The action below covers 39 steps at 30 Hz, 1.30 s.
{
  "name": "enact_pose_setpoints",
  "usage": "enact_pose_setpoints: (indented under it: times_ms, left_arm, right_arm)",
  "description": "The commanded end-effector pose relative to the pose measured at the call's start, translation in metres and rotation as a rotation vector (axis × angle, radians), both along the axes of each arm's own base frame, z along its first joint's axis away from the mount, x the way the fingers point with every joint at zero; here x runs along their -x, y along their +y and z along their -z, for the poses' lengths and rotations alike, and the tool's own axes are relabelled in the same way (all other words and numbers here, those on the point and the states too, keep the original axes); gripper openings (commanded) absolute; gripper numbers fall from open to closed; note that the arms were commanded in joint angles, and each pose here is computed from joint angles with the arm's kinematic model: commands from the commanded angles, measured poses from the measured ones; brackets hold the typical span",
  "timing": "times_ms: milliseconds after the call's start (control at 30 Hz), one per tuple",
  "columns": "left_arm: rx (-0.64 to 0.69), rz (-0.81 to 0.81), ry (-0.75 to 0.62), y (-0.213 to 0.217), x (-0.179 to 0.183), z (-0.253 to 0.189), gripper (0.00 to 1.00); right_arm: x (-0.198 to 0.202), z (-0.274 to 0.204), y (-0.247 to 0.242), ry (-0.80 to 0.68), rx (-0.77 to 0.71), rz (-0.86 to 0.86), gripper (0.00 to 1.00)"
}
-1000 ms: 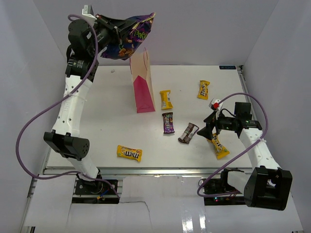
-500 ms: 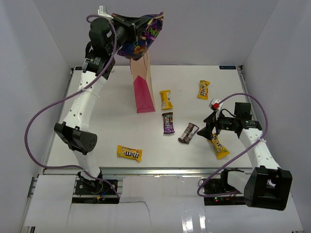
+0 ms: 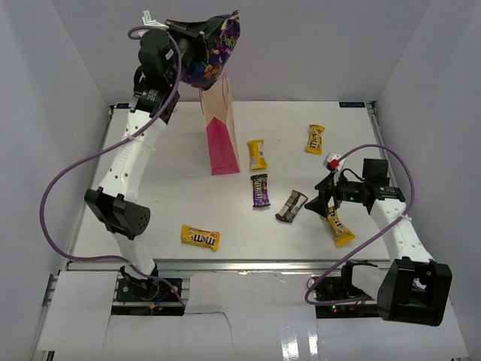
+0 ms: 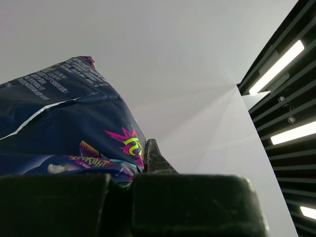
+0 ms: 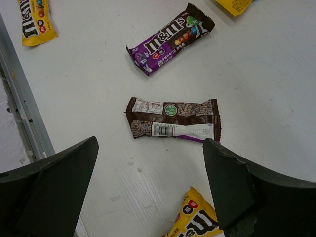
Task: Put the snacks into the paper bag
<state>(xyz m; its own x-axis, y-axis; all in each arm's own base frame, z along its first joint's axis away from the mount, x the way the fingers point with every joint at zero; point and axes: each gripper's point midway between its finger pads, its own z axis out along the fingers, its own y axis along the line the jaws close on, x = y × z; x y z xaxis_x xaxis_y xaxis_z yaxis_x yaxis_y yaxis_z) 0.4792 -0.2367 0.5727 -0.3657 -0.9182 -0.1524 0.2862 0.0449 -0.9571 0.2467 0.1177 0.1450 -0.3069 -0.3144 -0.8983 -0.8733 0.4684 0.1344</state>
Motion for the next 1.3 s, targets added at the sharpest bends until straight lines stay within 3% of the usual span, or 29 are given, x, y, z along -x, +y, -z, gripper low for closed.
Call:
enact_pose_setpoints:
  times_ms: [0,433,1267]
  left_arm:
    - [0.109,-0.08,-0.183,0.021,0.018,-0.059,0.0]
    - [0.152,-0.106,-0.18,0.012,0.0,-0.043,0.0]
    - [0.121,-0.125,-0.023,0.008,-0.021,0.041,0.0]
  right_arm:
    - [0.001,-0.003,0.002,-0.026,-0.024,-0.012,0.93]
    - [0.0,-0.003,0.001,-0.025,-0.022,-0.007,0.93]
    - [0.001,-0.001,0.0,-0.021,-0.024,-0.001,0.93]
